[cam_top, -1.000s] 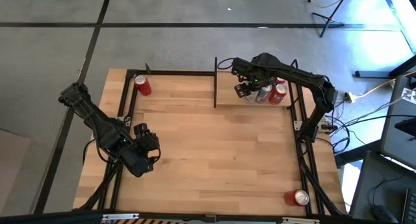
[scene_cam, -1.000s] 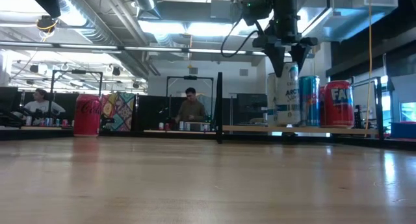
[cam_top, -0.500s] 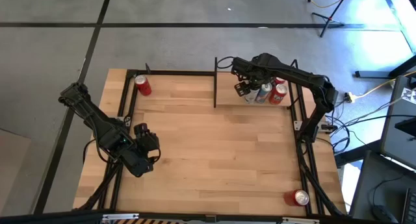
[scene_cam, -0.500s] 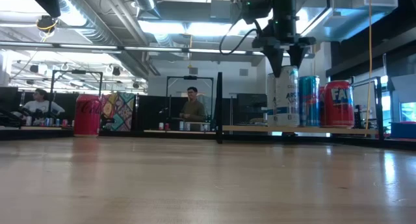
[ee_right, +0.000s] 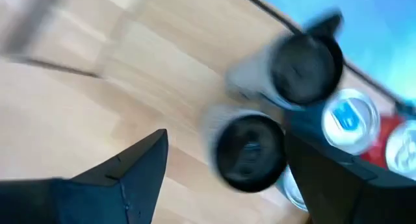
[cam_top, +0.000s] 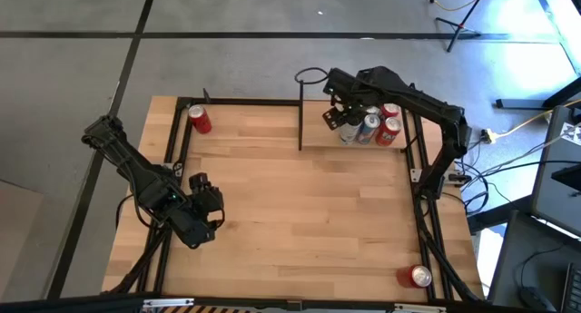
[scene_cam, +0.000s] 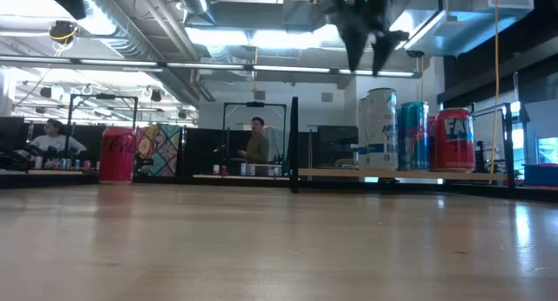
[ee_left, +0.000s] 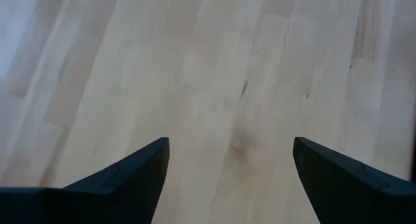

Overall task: Place canned beverage on shelf
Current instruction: Put the white soda can on the shelf aligned with the other white soda can, then put the top red soda can on the shelf

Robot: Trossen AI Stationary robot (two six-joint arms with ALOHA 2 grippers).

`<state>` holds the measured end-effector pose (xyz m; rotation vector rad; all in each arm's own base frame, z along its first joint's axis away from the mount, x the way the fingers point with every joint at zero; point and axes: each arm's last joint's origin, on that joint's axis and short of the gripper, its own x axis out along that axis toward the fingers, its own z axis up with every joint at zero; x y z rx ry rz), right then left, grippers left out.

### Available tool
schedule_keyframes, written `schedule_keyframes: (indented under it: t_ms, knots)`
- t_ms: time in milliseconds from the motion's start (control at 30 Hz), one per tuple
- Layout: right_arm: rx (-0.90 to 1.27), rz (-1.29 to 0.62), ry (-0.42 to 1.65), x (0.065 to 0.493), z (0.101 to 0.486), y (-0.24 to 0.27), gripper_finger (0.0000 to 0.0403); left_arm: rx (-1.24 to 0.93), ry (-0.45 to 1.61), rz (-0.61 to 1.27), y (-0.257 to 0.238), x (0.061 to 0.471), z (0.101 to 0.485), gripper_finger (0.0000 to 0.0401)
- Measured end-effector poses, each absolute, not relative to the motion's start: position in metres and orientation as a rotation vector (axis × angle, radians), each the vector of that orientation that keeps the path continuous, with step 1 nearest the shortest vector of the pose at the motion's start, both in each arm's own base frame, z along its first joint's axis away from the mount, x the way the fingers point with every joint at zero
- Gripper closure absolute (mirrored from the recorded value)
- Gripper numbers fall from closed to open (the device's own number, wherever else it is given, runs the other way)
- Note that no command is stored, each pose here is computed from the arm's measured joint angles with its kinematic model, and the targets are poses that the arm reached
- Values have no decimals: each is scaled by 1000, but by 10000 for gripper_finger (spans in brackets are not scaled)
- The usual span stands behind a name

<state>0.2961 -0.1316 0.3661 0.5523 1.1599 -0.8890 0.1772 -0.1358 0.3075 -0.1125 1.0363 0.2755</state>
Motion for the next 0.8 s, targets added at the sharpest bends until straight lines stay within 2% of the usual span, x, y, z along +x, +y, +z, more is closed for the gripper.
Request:
schedule_keyframes:
  t_ms: [200, 400, 533, 700, 800]
  knots:
    - [371, -757, 1030, 297, 413, -95, 107, -48, 997, 261, -133, 183, 309, 85]
    - [207, -596, 994, 276, 435, -58, 107, -153, 969, 336, -111, 201, 321, 85]
    - [160, -421, 977, 264, 436, -38, 107, -266, 907, 412, -87, 215, 344, 85]
    - [93, -188, 970, 263, 418, -24, 107, -398, 871, 514, -45, 223, 372, 85]
    - [100, -127, 975, 264, 405, -23, 107, -475, 896, 612, -15, 221, 380, 85]
